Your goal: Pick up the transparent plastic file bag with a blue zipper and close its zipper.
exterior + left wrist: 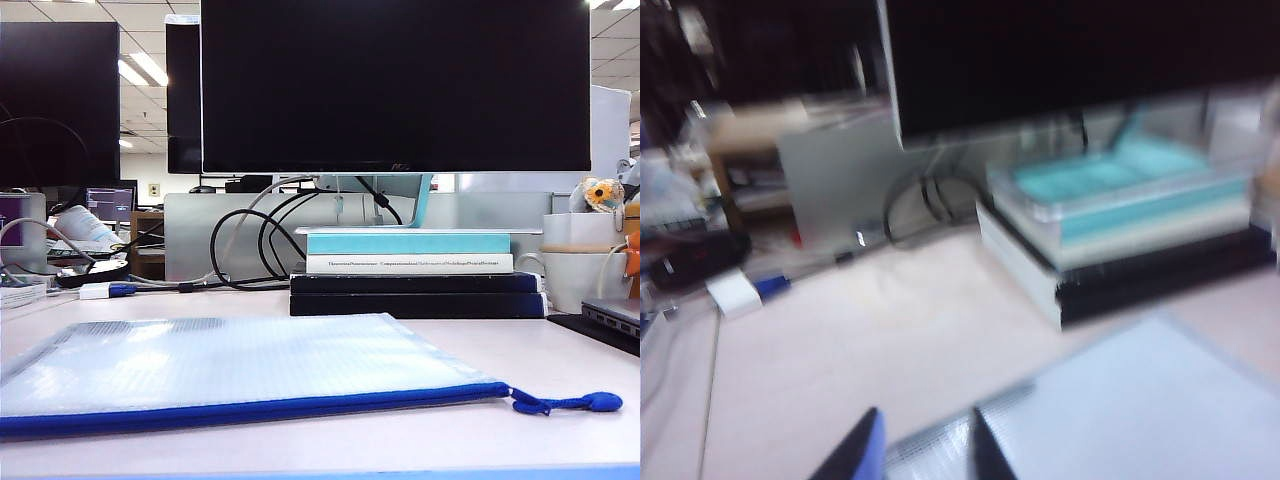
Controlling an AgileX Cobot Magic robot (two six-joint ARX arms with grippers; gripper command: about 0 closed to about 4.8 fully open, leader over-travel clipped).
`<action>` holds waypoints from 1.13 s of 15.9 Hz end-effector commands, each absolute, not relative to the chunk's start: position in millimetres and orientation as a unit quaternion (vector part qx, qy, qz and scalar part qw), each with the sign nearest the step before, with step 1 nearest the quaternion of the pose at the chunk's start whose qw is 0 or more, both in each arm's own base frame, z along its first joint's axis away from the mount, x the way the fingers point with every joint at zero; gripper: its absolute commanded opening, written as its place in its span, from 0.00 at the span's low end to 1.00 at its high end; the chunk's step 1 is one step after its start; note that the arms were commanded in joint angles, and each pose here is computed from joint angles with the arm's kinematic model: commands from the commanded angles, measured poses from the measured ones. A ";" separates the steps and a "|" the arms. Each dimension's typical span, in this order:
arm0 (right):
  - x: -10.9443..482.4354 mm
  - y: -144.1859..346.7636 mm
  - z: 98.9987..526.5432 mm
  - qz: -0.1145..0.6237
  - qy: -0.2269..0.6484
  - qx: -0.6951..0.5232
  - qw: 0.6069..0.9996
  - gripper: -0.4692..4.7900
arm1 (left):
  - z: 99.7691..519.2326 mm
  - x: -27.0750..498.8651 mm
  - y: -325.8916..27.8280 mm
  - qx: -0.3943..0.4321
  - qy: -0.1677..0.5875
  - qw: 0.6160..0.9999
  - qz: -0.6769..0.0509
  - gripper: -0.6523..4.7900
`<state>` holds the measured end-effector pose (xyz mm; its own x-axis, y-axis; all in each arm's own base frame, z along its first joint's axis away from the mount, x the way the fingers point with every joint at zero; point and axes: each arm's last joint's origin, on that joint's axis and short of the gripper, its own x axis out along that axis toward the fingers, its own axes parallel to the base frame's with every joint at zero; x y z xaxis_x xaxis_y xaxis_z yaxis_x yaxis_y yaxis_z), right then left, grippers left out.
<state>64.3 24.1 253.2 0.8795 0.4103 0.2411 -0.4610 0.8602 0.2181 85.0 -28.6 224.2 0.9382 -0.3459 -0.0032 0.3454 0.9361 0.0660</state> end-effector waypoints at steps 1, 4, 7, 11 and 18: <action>75.5 27.4 227.1 0.220 -0.068 0.126 0.965 0.08 | 204.3 80.2 -26.3 0.001 -0.006 0.987 -0.163 0.26; 91.3 28.7 181.0 0.156 -0.048 0.121 0.979 0.08 | 189.4 86.3 -27.2 0.016 -0.011 0.987 -0.160 0.24; 92.9 27.1 176.0 0.124 -0.049 0.055 0.990 0.08 | 184.7 89.4 -24.7 0.023 -0.024 0.988 -0.153 0.21; 95.2 19.6 169.7 0.086 -0.019 0.044 0.995 0.08 | 181.4 92.3 -12.2 0.012 -0.017 0.990 -0.138 0.11; 95.9 11.8 157.6 -0.013 0.038 0.091 0.995 0.09 | 170.8 93.0 -0.1 -0.025 0.037 0.995 -0.085 0.11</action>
<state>95.9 13.0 158.0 0.9967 0.0200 -0.0792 -0.0085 0.9896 0.1438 93.4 -0.1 168.8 0.9816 -0.1711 -0.0844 0.1667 0.9844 -0.0571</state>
